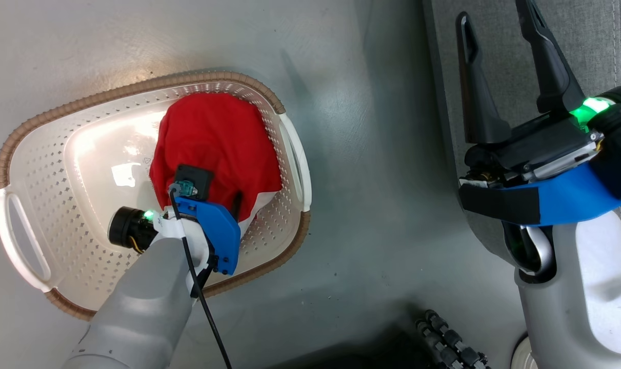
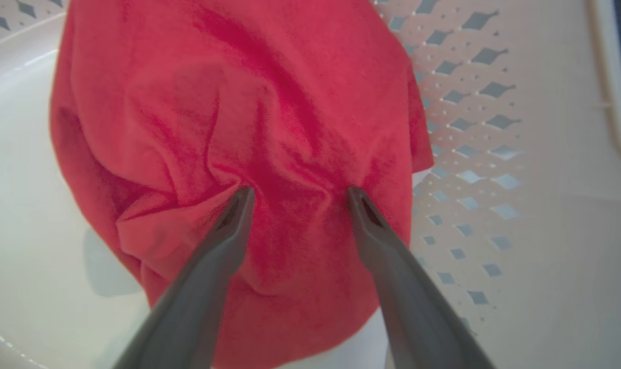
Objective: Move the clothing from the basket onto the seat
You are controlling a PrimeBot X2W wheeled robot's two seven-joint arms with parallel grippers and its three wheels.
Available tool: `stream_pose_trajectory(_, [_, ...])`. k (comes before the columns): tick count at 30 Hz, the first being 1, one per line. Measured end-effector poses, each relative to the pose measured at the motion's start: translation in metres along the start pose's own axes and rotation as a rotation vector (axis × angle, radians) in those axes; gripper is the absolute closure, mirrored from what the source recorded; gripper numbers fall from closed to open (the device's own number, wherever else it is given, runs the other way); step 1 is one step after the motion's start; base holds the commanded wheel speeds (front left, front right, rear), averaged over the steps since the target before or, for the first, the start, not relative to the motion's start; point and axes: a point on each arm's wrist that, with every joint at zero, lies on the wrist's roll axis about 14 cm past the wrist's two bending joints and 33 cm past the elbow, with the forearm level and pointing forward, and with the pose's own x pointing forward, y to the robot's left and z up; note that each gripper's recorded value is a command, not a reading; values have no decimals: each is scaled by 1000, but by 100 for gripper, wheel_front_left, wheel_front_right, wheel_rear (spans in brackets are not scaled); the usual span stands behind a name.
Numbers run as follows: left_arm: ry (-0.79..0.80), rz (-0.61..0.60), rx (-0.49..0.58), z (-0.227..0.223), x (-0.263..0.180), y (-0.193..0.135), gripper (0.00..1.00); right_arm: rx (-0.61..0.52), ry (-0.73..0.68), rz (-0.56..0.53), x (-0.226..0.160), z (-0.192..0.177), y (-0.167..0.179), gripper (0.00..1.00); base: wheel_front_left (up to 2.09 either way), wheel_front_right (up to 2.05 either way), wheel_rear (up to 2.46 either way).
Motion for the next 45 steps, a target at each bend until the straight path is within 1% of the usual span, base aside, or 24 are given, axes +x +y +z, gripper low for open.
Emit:
stream_pose_trajectory(4, [42, -4, -25, -8, 2, -2, 0, 2, 0, -6, -1, -1, -2, 0, 0, 0, 0])
stream_pose_trajectory(9, [86, -36, -107, -14, 6, -16, 0, 4, 3, -14, -2, -3, -5, 0, 0, 0, 0])
stream_pose_trajectory(13, [145, -69, -127, -25, 4, -27, 0, 12, 3, -13, -2, -5, -5, 0, 0, 0, 0])
stream_pose_trajectory(15, [172, -67, -108, -31, 3, -24, 0, 14, 4, -13, -2, -6, -4, 0, 0, 0, 0])
stream_pose_trajectory(21, [227, -53, 4, -43, 0, -14, 0, 16, 6, -12, -2, -7, -4, 0, 0, 0, 0])
stream_pose_trajectory(24, [259, -45, 35, -48, -2, -10, 0, 16, 5, -11, -2, -6, -4, 0, 0, 0, 0])
stream_pose_trajectory(25, [267, -45, 44, -50, -2, -10, 25, 16, 4, -10, -2, -6, -4, 0, 0, 0, 0])
stream_pose_trajectory(26, [272, -46, 55, -51, -2, -10, 98, 16, 4, -10, -2, -6, -4, 0, 0, 0, 0])
stream_pose_trajectory(27, [274, -46, 62, -51, -2, -10, 100, 16, 3, -11, -2, -6, -4, 0, 0, 0, 0])
stream_pose_trajectory(45, [261, -46, 60, -46, -4, -11, 100, 19, -1, -7, -2, -3, -2, 0, 0, 0, 0])
